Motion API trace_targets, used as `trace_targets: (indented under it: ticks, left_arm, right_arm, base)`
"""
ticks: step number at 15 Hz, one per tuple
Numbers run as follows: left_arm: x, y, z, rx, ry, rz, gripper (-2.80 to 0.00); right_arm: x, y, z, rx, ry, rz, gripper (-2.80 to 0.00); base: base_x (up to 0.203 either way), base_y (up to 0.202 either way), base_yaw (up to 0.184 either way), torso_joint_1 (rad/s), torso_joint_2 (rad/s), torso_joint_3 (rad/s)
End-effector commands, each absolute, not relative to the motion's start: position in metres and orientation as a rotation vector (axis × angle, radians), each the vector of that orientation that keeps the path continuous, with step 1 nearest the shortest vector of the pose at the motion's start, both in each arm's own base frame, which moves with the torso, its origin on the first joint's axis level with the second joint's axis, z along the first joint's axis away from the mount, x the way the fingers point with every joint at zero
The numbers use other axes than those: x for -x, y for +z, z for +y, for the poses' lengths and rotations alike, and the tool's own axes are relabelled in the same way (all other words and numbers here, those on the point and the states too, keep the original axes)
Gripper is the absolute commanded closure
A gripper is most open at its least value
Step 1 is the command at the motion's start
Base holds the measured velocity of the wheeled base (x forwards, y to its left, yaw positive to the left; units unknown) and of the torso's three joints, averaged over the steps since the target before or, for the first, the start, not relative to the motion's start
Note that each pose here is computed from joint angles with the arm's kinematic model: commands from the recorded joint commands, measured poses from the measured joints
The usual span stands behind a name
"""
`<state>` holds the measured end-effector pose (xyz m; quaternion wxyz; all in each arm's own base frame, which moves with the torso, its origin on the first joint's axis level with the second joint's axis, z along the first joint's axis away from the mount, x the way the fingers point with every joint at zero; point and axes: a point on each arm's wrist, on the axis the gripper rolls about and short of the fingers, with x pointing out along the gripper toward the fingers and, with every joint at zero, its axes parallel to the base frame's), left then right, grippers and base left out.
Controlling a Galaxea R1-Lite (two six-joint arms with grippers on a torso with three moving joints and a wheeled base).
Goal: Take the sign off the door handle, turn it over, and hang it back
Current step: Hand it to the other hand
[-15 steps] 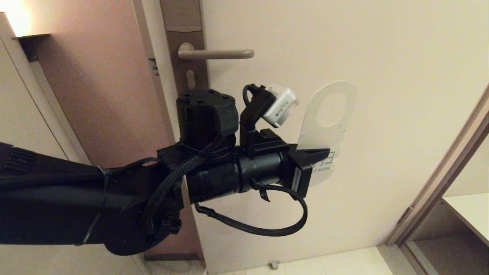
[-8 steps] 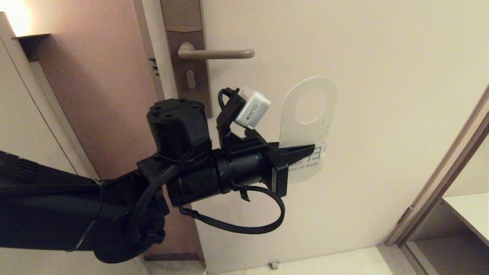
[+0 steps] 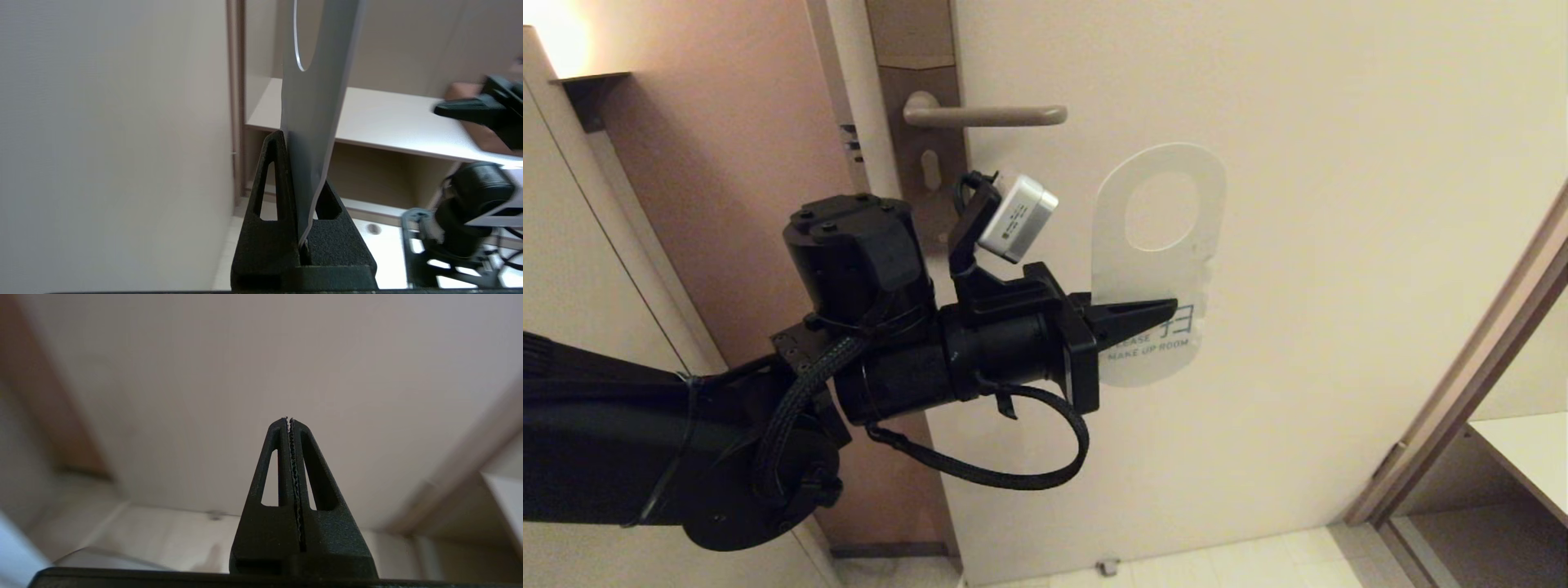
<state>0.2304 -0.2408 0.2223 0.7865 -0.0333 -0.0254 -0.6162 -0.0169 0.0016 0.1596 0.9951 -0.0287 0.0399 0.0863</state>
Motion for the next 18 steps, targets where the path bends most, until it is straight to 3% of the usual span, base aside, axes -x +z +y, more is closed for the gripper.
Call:
trace_targets:
  ticks: [1, 10, 18]
  left_arm:
    - [-0.228, 0.226, -0.239, 0.088, -1.348, -0.058, 0.00]
    - [-0.225, 0.219, -0.248, 0.102, -1.397, -0.020, 0.00]
    - [-0.225, 0.219, -0.255, 0.114, -1.413, -0.014, 0.00]
  right_arm:
    - [-0.013, 0.177, 0.005, 0.048, 0.248, 0.187, 0.00]
    - [-0.101, 0.215, 0.030, -0.053, 1.083, 0.203, 0.00]
    - [-0.157, 0.193, 0.077, -0.062, 1.406, 0.255, 0.00]
  base:
    - [0.000, 0.000, 0.000, 0.000, 0.00, 0.000]
    - [0.000, 0.000, 0.000, 0.000, 0.00, 0.000]
    - [0.000, 0.000, 0.000, 0.000, 0.00, 0.000]
